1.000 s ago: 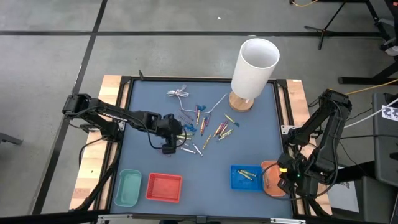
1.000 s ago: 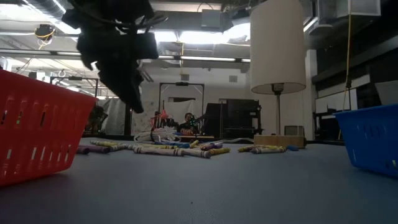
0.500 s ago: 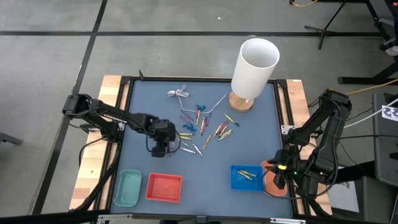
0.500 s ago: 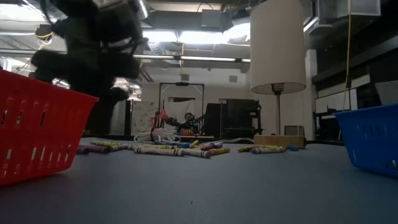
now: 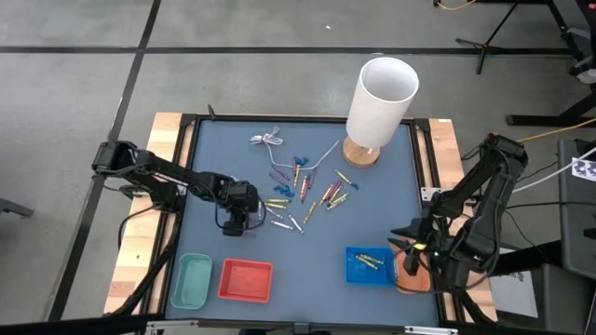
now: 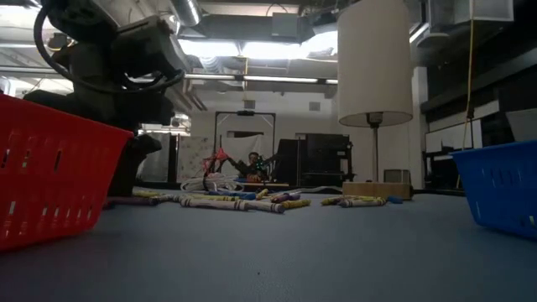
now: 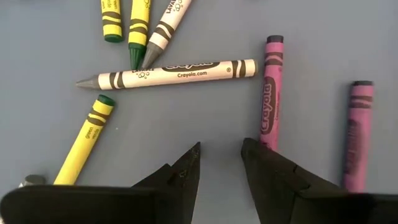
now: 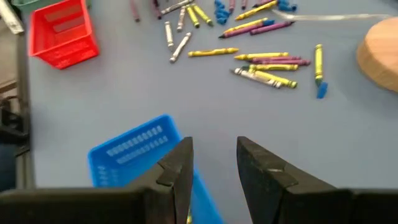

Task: Sort crayons
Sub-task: Put the red crayon into the red basket

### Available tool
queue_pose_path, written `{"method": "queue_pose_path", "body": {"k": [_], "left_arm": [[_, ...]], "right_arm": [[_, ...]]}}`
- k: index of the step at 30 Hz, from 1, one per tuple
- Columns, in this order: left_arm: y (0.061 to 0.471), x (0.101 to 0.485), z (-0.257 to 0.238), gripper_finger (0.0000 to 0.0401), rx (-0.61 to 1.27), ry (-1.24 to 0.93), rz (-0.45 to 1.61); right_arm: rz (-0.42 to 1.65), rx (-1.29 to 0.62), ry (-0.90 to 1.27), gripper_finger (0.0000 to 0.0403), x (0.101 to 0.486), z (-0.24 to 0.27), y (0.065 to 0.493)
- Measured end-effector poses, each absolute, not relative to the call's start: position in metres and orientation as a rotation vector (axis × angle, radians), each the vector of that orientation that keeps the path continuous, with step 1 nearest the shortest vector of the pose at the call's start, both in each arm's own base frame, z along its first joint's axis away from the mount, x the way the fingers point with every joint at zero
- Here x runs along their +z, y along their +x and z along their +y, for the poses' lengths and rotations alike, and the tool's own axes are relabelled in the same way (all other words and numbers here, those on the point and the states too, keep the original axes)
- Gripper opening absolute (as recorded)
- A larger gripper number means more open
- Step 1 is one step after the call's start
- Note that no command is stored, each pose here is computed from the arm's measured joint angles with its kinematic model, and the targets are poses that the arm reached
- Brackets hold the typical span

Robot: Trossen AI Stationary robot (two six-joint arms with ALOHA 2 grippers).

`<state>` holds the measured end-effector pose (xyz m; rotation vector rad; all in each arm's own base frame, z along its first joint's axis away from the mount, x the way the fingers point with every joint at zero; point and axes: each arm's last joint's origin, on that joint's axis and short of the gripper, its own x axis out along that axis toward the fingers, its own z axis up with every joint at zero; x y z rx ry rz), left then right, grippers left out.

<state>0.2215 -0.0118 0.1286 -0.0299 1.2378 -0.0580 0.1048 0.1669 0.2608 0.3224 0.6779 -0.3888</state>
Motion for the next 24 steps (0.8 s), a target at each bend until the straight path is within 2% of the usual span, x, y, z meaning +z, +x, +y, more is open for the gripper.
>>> {"method": "queue_pose_path", "body": {"k": [9,15,24], "left_arm": [[0.234,0.14,-0.013,0.0116,-0.02,-0.109,1.183],[0.244,0.152,-0.021,0.0116,-0.094,-0.16,1.144],[0.23,0.149,-0.058,0.0116,-0.202,-0.206,1.266]], "right_arm": [[0.772,-0.404,0.211,0.0122,0.26,0.152,0.136],[0.833,-0.324,0.167,0.0122,0.262,0.144,0.16],[0.861,-0.22,0.143,0.0122,0.265,0.134,0.183]]}}
